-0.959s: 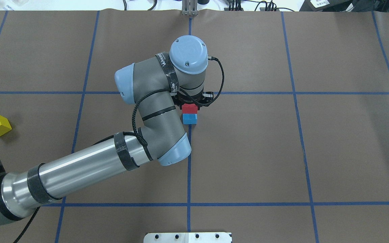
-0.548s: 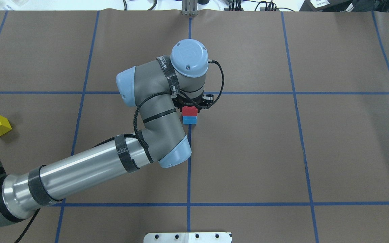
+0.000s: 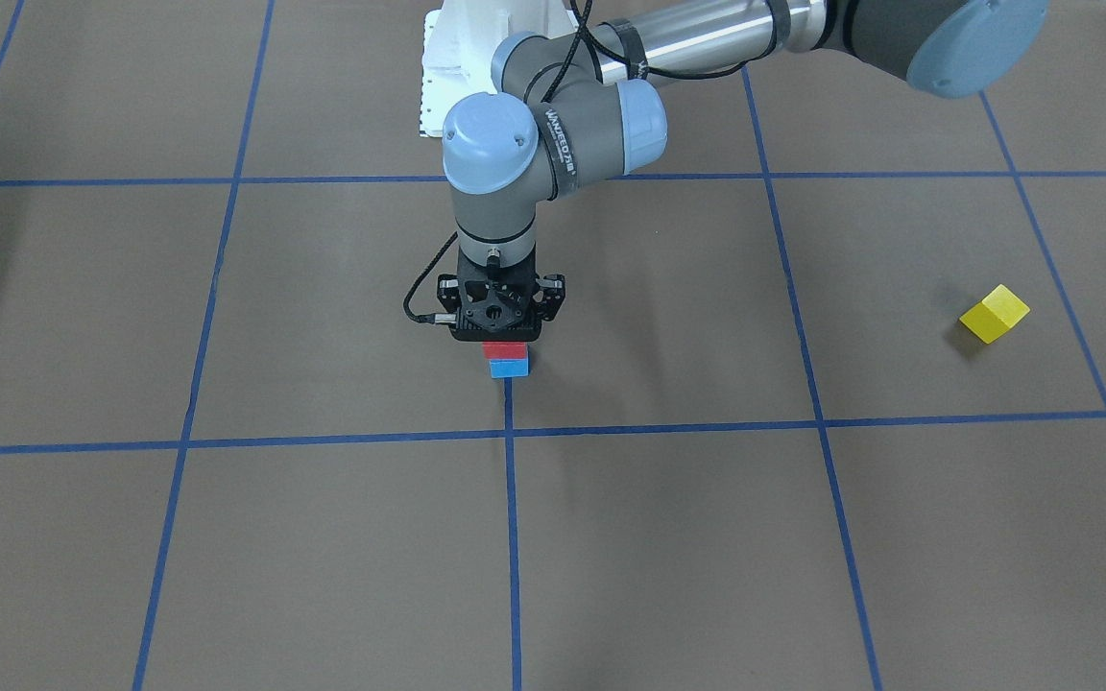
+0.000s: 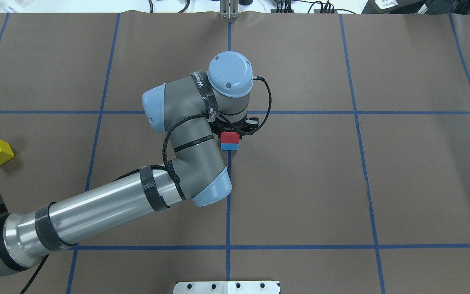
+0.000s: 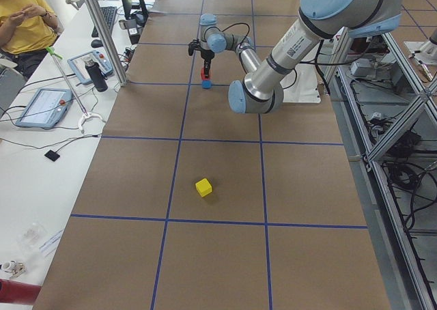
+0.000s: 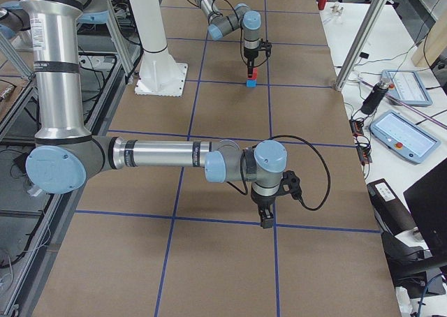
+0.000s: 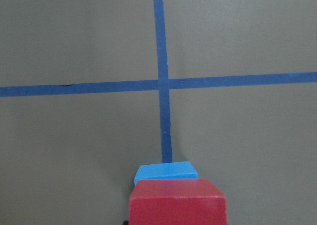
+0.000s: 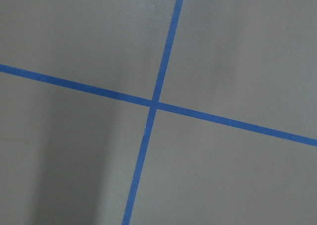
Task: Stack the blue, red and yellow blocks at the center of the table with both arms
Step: 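Carry the red cube with the left gripper and lower it onto the blue cube, then open the left gripper and move it toward the yellow cube, then lower the left gripper over the yellow cube and grasp it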
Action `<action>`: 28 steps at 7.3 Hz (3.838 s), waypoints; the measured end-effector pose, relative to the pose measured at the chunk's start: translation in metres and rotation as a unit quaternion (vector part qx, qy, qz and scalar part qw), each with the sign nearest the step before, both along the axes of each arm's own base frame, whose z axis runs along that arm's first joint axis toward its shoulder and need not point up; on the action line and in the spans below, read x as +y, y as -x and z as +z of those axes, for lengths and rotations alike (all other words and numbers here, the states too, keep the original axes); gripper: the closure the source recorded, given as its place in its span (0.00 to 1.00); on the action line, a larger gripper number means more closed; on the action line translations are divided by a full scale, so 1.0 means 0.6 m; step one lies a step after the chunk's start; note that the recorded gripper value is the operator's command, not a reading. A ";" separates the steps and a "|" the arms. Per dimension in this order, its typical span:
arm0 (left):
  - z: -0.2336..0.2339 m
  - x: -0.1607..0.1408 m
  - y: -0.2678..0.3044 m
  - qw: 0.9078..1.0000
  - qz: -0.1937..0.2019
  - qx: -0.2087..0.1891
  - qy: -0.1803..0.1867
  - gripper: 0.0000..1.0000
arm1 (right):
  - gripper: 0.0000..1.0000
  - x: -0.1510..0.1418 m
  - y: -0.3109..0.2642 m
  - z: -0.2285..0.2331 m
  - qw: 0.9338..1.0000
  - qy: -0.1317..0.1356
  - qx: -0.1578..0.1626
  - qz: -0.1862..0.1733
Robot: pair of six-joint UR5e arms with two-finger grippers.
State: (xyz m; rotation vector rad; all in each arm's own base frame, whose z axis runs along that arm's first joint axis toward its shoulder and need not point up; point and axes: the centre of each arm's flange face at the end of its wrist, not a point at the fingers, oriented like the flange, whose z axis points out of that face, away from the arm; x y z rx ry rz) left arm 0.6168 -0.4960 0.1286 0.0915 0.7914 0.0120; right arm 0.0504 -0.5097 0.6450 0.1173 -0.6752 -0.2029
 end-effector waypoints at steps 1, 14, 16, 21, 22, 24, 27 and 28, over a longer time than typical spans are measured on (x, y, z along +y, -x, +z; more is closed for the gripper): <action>0.001 -0.001 0.001 1.000 0.000 0.000 0.000 0.80 | 0.00 0.000 0.000 0.000 1.000 0.000 0.000 0.000; 0.017 0.001 0.016 0.999 -0.011 0.026 -0.041 0.00 | 0.00 -0.003 0.000 -0.003 1.000 -0.002 0.000 0.000; -0.021 0.021 0.061 0.998 0.006 0.022 -0.057 0.00 | 0.00 -0.002 0.000 -0.003 1.000 -0.002 0.000 0.000; 0.227 -0.015 0.437 0.977 0.128 -0.029 -0.169 0.00 | 0.00 0.001 0.000 0.001 1.000 0.000 0.000 0.000; 0.319 -0.030 0.530 0.968 0.160 -0.041 -0.188 0.00 | 0.00 0.001 0.000 0.001 1.000 0.001 0.000 0.000; 0.503 -0.011 0.682 0.956 0.200 -0.038 -0.211 0.00 | 0.00 0.000 0.000 0.000 1.000 0.000 0.000 0.000; 0.721 0.056 0.751 0.944 0.219 -0.031 -0.244 0.00 | 0.00 -0.002 0.000 -0.003 1.000 -0.003 0.000 -0.001; 0.780 0.062 0.754 0.940 0.219 -0.027 -0.260 0.00 | 0.00 -0.003 0.000 -0.004 1.000 -0.003 0.000 -0.001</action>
